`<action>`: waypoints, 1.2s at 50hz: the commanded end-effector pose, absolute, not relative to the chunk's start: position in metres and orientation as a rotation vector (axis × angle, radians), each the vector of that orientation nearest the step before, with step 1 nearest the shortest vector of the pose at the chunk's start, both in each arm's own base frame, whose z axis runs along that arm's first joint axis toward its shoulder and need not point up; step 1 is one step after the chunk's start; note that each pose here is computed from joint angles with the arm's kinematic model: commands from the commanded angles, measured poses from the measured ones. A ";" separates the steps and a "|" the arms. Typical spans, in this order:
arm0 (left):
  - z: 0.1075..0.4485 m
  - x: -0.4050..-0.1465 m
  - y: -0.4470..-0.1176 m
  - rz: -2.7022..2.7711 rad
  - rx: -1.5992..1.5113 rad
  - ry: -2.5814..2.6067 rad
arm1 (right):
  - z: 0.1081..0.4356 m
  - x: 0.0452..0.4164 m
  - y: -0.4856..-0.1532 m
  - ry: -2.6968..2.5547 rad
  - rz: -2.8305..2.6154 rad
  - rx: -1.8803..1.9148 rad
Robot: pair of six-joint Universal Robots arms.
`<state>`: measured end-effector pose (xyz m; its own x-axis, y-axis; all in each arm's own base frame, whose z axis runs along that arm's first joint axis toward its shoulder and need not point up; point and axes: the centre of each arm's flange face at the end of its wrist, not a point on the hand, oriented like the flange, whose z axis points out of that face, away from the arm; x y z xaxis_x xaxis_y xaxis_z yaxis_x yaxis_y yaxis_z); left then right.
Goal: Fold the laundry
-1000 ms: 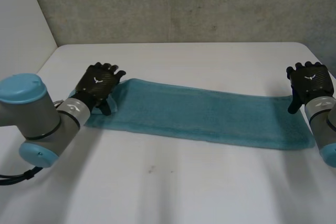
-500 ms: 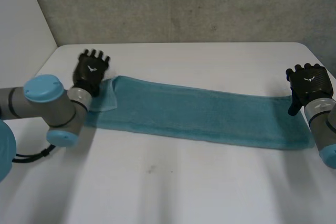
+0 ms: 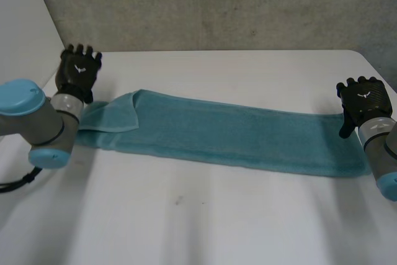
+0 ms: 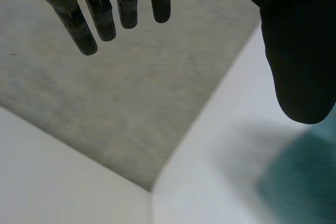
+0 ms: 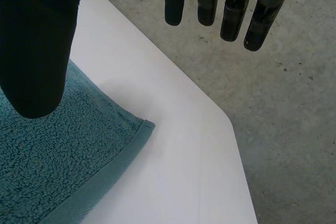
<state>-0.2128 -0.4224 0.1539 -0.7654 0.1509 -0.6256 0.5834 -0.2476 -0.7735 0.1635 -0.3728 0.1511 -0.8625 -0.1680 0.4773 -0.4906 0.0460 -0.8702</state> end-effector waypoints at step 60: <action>0.189 -0.224 -0.359 -2.092 0.860 1.706 | 0.186 0.158 -0.351 -2.247 1.828 0.745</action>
